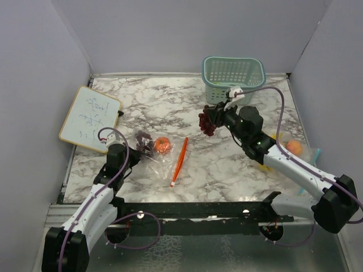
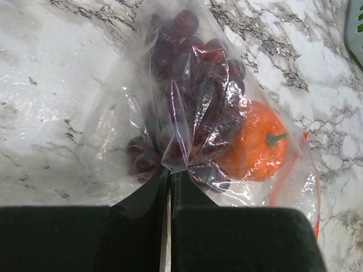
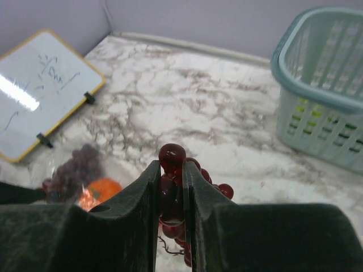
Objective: Open the zip-top bag and remove the fake food
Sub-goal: Pick up the fake fruit from the zipper food storage bag.
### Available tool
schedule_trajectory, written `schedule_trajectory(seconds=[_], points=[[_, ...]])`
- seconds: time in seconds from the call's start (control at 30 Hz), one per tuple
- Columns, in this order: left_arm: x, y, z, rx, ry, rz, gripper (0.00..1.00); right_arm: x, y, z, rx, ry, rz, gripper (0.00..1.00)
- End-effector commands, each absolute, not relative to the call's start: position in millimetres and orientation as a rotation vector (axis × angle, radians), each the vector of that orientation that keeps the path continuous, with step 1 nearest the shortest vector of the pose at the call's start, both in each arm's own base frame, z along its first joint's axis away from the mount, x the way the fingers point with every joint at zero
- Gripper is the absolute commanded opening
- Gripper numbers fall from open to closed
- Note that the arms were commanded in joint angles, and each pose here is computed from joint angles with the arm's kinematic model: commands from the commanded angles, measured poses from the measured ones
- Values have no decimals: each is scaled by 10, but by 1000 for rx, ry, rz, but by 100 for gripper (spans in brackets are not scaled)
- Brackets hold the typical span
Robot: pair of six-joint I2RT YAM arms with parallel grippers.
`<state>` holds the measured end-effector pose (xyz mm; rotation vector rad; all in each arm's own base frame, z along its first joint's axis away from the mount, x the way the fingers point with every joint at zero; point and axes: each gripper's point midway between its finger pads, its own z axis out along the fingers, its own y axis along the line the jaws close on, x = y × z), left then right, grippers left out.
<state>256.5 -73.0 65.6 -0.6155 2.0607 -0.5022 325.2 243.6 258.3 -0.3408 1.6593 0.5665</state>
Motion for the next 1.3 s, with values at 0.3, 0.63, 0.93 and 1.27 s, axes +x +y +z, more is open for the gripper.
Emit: schedule_trajectory(seconds=[0.3, 0.63, 0.93, 1.27], points=[[2541, -695, 625, -610, 2063, -479, 0, 4792, 1999, 3629, -256, 1602, 375, 6], [2527, -635, 623, -599, 2072, -432, 0, 5486, 1634, 3658, -167, 1510, 259, 2], [2540, -640, 620, -594, 2074, -432, 0, 5795, 1595, 3057, -183, 1612, 233, 2], [2512, -621, 556, -612, 2084, -419, 0, 6057, 1608, 3217, -239, 1636, 214, 49]])
